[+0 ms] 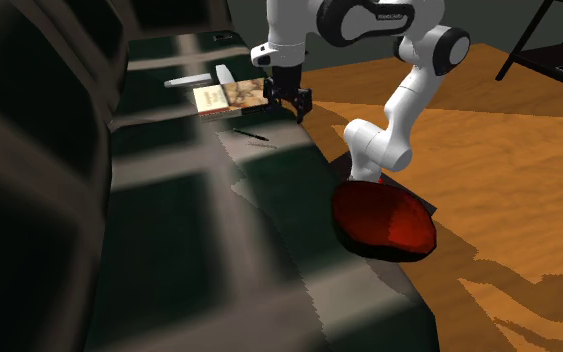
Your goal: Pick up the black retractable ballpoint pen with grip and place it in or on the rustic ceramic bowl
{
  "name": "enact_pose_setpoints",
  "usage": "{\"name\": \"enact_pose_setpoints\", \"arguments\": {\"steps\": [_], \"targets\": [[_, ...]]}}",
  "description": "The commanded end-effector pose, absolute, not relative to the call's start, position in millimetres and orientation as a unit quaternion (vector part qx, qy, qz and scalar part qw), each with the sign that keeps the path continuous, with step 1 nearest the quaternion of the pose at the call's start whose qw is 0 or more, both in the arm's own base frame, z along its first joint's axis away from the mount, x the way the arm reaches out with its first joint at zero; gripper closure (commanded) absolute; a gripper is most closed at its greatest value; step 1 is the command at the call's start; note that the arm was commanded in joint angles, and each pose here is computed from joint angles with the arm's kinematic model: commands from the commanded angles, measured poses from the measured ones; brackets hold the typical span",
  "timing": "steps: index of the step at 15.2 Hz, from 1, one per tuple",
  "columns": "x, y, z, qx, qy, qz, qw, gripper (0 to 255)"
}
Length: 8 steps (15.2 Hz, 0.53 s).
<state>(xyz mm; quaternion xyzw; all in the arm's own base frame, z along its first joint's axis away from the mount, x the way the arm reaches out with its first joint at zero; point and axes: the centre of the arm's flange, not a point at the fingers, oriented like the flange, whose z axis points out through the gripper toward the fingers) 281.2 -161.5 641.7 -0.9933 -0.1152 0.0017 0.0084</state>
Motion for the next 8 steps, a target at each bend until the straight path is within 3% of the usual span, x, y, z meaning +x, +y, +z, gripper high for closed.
{"name": "enact_pose_setpoints", "arguments": {"steps": [1,8], "targets": [[275.5,-186.5,653.9,-0.993,-0.121,-0.009,0.008,0],[271.7,-236.9,668.3,-0.991,-0.132,-0.032,0.007,0]]}}
